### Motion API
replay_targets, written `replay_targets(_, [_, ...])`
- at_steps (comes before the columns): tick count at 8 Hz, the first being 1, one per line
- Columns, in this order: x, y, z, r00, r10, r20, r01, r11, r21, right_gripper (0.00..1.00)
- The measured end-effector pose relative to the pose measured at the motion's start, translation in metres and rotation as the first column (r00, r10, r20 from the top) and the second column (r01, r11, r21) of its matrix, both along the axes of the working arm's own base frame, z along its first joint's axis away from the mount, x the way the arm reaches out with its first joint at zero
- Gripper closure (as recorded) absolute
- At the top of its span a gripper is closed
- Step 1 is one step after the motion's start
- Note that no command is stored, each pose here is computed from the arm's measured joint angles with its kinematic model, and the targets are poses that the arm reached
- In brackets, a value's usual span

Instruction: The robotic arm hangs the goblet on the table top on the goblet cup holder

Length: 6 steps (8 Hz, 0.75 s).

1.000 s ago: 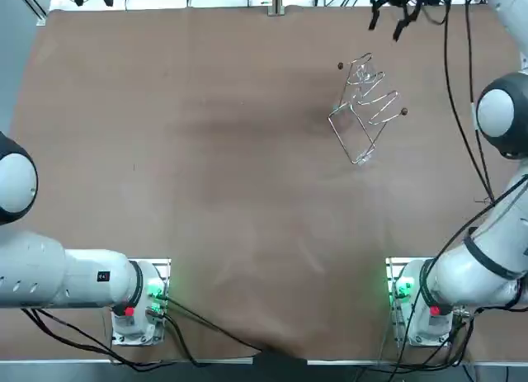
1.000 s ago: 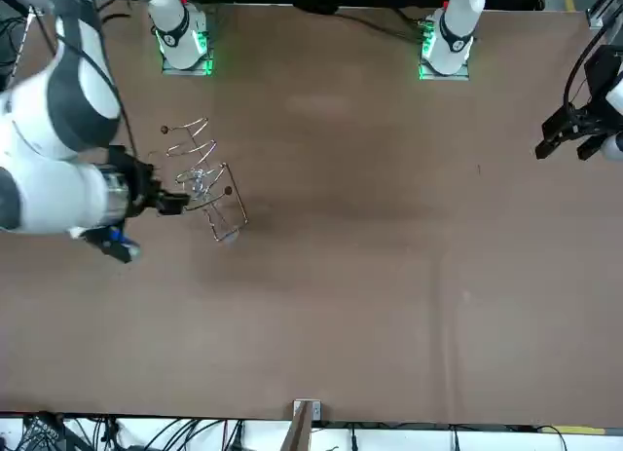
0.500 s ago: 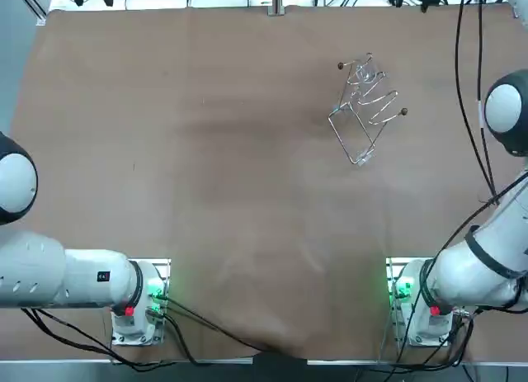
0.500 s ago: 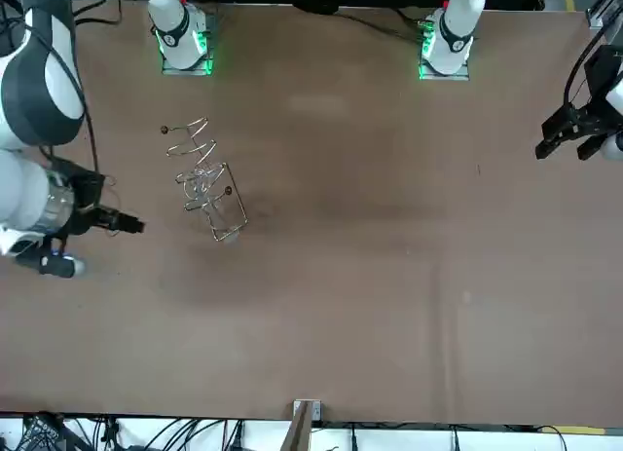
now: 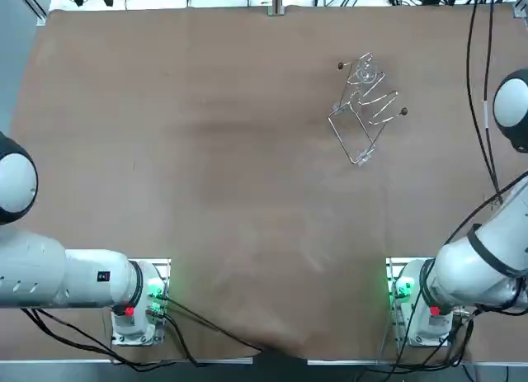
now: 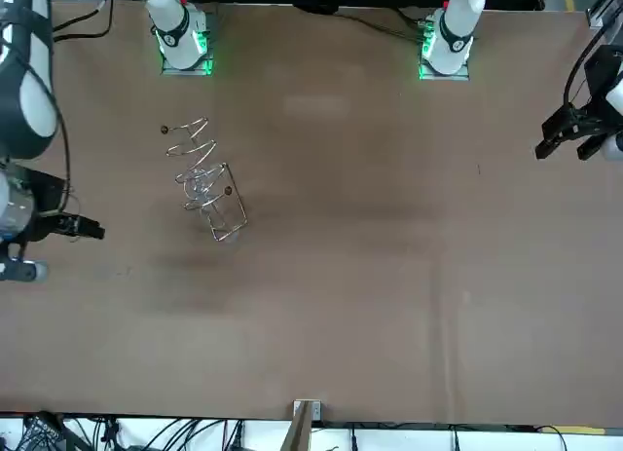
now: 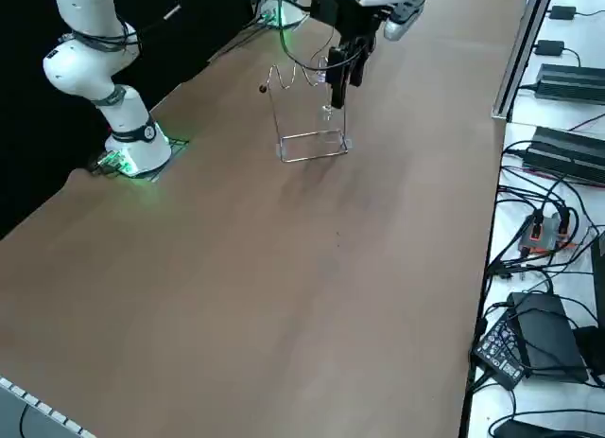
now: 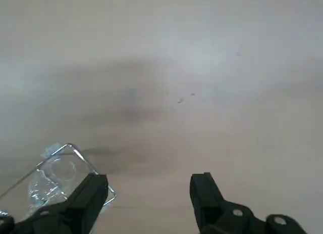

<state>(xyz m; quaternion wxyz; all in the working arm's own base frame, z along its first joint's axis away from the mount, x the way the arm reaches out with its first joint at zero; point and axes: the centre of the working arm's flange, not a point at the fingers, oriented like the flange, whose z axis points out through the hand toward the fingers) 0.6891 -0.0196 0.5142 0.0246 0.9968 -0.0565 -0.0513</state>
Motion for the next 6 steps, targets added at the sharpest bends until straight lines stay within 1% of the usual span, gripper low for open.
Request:
replay_targets(1, [0.000, -0.010, 0.004, 1.000, -0.009, 0.012, 0.009, 1.000, -0.001, 0.00])
replay_targets(3, [-0.007, -0.023, 0.034, 0.998, -0.028, 0.064, 0.028, 1.000, -0.007, 0.00])
replay_targets(4, [-0.018, -0.028, 0.056, 0.995, -0.039, 0.091, 0.040, 0.999, 0.000, 0.00])
replay_targets(6, [-0.052, -0.029, 0.094, 0.991, -0.066, 0.119, 0.058, 0.996, 0.067, 0.00])
